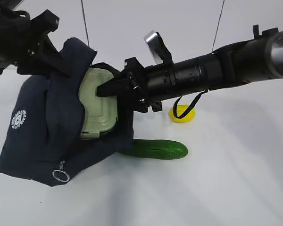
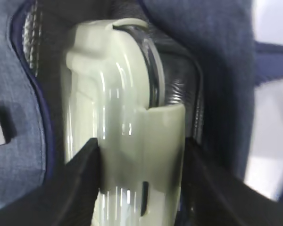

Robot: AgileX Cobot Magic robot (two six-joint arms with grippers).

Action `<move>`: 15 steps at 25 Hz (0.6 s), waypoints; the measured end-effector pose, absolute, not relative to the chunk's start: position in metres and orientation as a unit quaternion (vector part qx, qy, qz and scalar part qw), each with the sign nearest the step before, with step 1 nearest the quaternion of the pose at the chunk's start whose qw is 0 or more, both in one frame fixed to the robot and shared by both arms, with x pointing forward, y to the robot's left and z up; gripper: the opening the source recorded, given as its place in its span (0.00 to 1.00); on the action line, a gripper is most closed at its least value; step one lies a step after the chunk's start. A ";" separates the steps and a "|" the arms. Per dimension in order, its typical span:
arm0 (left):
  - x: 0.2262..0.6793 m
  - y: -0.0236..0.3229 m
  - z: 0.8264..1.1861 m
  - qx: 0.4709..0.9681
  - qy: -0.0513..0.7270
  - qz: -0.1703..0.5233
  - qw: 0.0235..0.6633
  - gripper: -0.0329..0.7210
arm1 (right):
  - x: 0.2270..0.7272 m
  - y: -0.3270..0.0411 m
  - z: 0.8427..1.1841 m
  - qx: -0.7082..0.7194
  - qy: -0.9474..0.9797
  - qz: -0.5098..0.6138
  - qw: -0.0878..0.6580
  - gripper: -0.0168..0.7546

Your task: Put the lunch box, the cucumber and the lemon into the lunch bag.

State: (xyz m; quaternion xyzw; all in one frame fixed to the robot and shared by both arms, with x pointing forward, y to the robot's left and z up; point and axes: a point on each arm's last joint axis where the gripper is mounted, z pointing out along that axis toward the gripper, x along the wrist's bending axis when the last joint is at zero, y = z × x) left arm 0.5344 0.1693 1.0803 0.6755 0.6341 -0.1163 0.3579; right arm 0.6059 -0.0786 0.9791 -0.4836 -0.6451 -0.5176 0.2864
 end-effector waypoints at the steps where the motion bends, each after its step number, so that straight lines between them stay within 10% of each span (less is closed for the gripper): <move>1: 0.534 0.169 1.081 0.673 0.635 -0.119 0.360 0.05 | 0.604 -0.075 0.979 -0.480 -0.646 -0.518 0.289 0.54; 15: 0.531 0.160 1.084 0.674 0.627 -0.137 0.367 0.05 | 0.602 -0.048 1.000 -0.417 -0.651 -0.571 0.275 0.54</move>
